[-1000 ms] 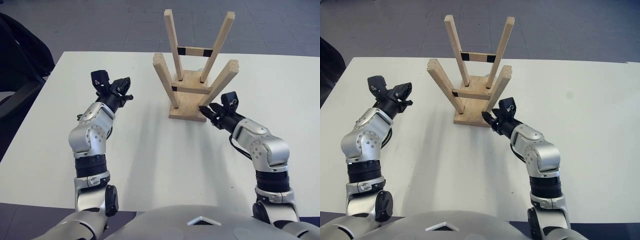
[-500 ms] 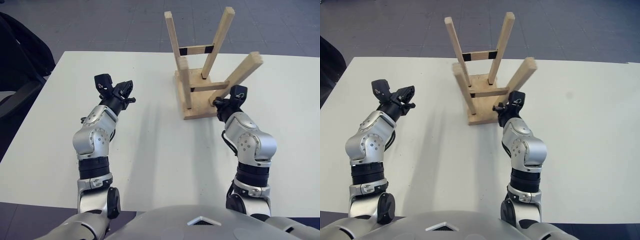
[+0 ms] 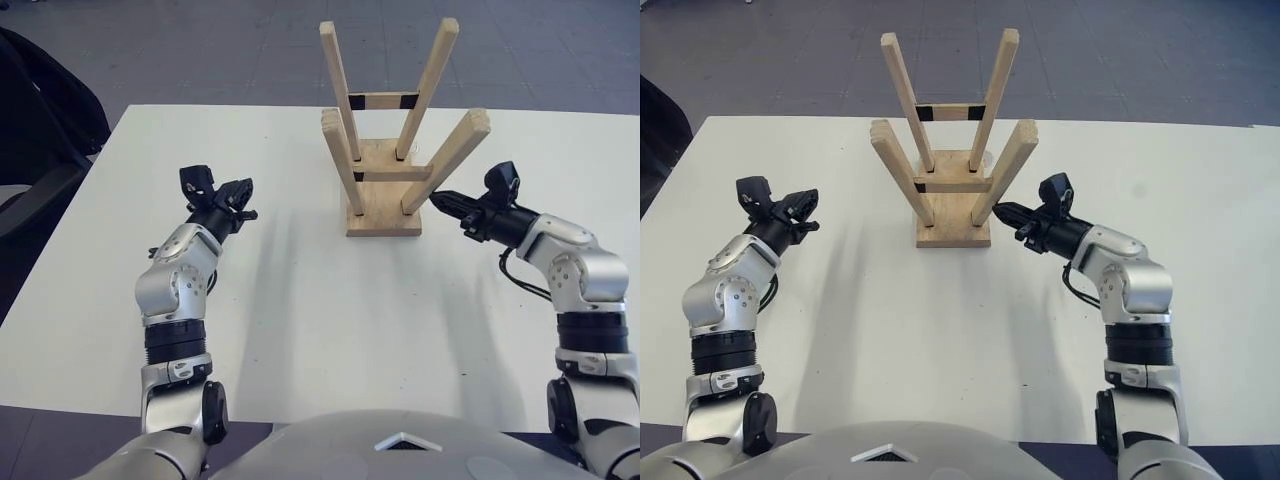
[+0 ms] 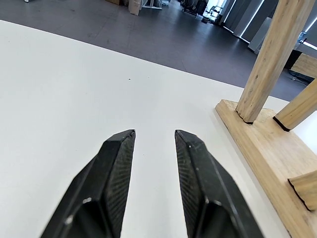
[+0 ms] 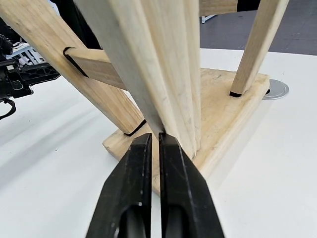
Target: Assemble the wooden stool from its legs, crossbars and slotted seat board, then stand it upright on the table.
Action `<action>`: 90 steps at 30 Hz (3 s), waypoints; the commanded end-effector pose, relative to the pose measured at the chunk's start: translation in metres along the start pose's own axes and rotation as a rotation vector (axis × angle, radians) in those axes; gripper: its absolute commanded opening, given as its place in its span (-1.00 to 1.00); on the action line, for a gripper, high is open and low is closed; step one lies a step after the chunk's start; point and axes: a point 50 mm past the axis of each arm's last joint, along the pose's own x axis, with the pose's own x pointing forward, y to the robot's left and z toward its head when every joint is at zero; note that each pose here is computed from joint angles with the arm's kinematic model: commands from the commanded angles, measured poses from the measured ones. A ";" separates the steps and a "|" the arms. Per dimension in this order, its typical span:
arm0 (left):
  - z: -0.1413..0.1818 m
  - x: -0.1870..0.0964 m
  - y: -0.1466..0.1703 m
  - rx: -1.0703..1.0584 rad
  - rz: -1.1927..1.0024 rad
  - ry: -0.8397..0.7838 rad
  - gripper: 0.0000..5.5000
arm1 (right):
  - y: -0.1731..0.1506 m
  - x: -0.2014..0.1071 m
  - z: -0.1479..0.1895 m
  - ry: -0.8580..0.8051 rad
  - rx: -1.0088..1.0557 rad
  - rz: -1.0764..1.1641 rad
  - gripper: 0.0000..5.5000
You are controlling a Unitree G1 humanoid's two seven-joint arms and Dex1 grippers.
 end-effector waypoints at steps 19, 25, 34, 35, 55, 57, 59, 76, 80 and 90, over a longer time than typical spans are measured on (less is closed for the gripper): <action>-0.020 -0.006 -0.005 -0.016 -0.009 0.074 -0.46 | 0.059 0.049 -0.003 -0.122 0.279 -0.526 -0.27; -0.020 -0.004 -0.007 -0.018 -0.010 0.073 -0.46 | 0.053 0.066 -0.003 -0.087 0.254 -0.638 -0.39; -0.014 -0.004 0.003 -0.008 0.008 0.054 -0.46 | 0.025 0.043 0.005 -0.037 -0.123 -0.244 -0.62; -0.012 -0.004 0.006 -0.006 0.010 0.050 -0.46 | 0.020 0.035 0.009 -0.045 -0.165 -0.143 -0.63; -0.046 -0.020 0.044 0.029 -0.003 0.223 -0.46 | -0.015 0.023 0.014 0.216 -0.403 0.409 -0.23; -0.040 -0.027 0.048 0.047 -0.006 0.219 -0.46 | -0.019 0.012 0.009 0.256 -0.418 0.400 -0.23; -0.035 -0.040 0.050 0.077 -0.069 0.246 -0.46 | -0.022 0.000 0.009 0.272 -0.419 0.381 -0.23; -0.051 -0.056 -0.020 0.195 -0.553 0.616 -0.46 | 0.026 -0.009 -0.058 0.360 -0.279 0.489 -0.23; -0.052 -0.015 -0.026 0.174 -0.487 0.505 -0.46 | 0.018 -0.002 -0.057 0.329 -0.265 0.399 -0.23; -0.003 -0.012 0.002 0.158 -0.396 0.229 -0.46 | 0.005 -0.015 -0.015 0.175 -0.277 0.273 -0.23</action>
